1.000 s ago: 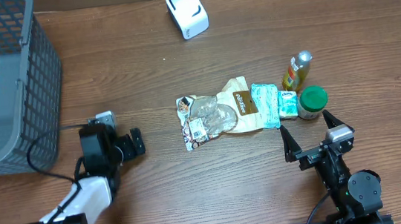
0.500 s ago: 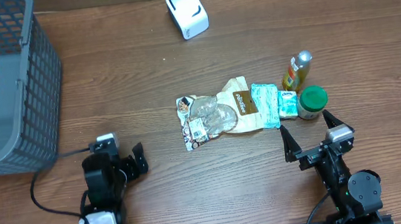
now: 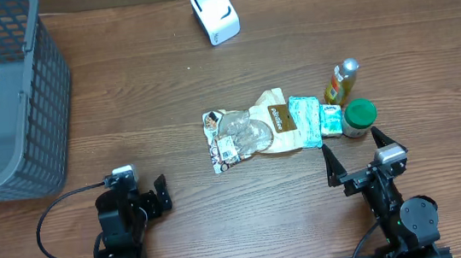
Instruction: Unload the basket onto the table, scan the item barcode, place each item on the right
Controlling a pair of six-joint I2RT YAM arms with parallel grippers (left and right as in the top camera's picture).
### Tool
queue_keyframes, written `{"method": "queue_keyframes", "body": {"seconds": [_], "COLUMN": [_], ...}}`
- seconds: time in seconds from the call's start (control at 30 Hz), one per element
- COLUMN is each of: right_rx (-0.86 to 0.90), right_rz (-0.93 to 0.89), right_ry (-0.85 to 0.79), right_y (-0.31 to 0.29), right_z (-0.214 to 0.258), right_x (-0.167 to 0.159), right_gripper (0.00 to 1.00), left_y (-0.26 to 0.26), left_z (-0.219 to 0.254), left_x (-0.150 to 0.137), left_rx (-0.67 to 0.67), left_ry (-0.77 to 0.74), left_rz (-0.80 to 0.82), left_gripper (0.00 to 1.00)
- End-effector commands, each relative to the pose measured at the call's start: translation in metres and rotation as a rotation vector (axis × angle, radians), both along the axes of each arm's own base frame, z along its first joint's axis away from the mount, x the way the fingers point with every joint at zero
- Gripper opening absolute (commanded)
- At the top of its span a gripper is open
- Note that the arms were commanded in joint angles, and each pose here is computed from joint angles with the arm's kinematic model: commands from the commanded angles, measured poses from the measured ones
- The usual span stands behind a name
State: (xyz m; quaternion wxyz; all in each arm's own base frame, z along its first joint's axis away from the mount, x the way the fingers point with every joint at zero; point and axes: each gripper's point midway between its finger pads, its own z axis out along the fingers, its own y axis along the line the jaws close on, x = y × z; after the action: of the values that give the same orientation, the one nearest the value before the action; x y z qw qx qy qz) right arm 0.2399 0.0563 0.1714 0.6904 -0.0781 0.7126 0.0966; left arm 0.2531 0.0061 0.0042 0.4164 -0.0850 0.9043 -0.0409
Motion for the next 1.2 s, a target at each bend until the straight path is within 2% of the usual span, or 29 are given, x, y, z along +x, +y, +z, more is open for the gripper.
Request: {"method": "queue_keyframes", "body": {"seconds": [0.0, 0.43, 0.7, 1.17], "right_rx": [-0.003, -0.003, -0.003, -0.003], "right_rz": [-0.001, -0.001, -0.001, -0.001], "right_ry": [-0.007, -0.007, -0.007, -0.007], "right_y": [0.000, 0.000, 0.000, 0.000], "right_z": [-0.001, -0.001, -0.001, -0.001], "right_x": [0.000, 0.000, 0.000, 0.000], "right_gripper": [1.00, 1.00, 1.00, 1.00], "left_y": [0.000, -0.001, -0.006, -0.005], "left_z": [-0.002, 0.014, 0.077, 0.132], "left_x": [-0.008, -0.024, -0.005, -0.004], "left_rx": [0.002, 0.013, 0.034, 0.101], "left_ry": [0.010, -0.018, -0.306, -0.546], "left_rz": [-0.001, -0.011, -0.051, -0.063], "left_gripper": [1.00, 1.00, 1.00, 1.00]}}
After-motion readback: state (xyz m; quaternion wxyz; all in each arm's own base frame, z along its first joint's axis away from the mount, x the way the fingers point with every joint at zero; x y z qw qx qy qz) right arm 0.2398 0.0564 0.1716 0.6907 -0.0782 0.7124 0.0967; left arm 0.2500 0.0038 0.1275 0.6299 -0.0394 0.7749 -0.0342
